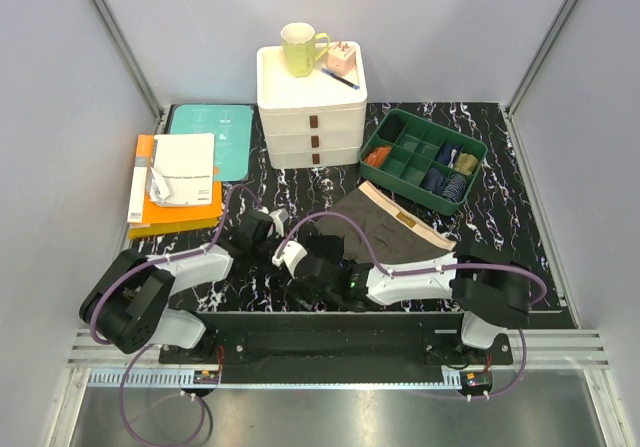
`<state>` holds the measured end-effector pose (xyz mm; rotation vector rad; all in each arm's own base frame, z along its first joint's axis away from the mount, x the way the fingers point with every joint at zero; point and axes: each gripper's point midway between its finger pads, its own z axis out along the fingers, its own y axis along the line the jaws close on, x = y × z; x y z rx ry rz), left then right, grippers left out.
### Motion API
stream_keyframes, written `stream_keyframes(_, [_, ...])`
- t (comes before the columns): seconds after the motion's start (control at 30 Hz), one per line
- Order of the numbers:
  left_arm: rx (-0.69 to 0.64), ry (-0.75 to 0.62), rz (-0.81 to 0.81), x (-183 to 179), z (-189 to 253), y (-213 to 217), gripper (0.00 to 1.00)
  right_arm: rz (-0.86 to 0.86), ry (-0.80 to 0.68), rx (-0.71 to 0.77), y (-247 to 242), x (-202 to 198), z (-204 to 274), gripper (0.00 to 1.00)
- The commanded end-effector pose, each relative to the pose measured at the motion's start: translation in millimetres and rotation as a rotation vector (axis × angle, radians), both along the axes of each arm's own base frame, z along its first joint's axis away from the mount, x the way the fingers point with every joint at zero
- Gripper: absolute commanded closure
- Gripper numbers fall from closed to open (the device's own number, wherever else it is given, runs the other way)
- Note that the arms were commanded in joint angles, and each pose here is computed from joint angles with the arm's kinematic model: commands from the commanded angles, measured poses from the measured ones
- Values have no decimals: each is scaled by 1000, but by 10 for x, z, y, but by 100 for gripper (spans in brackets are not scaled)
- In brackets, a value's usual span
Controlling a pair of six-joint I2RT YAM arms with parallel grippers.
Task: Roll the underwear
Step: Roll the underwear to the center of the board.
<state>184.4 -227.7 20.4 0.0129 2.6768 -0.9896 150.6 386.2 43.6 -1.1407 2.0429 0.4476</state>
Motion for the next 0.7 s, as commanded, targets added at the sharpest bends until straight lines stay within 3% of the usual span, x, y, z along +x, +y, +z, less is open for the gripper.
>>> stream_keyframes(0.0, [86, 59, -26, -159, -167, 143, 90, -47, -62, -6, -27, 127, -54, 36])
stream_keyframes(0.3, [86, 61, -29, -179, -156, 156, 90, -120, -101, -91, -224, 191, -360, 38])
stream_keyframes(0.4, [85, 61, -31, -184, -155, 152, 90, -158, -108, -121, -295, 214, -454, 44])
stream_keyframes(0.57, [75, 63, -32, -184, -138, 138, 88, -169, -94, -180, -374, 185, -625, 76])
stream_keyframes(0.67, [65, 55, -23, -149, -94, 123, 78, -133, -49, -159, -328, 89, -623, 91])
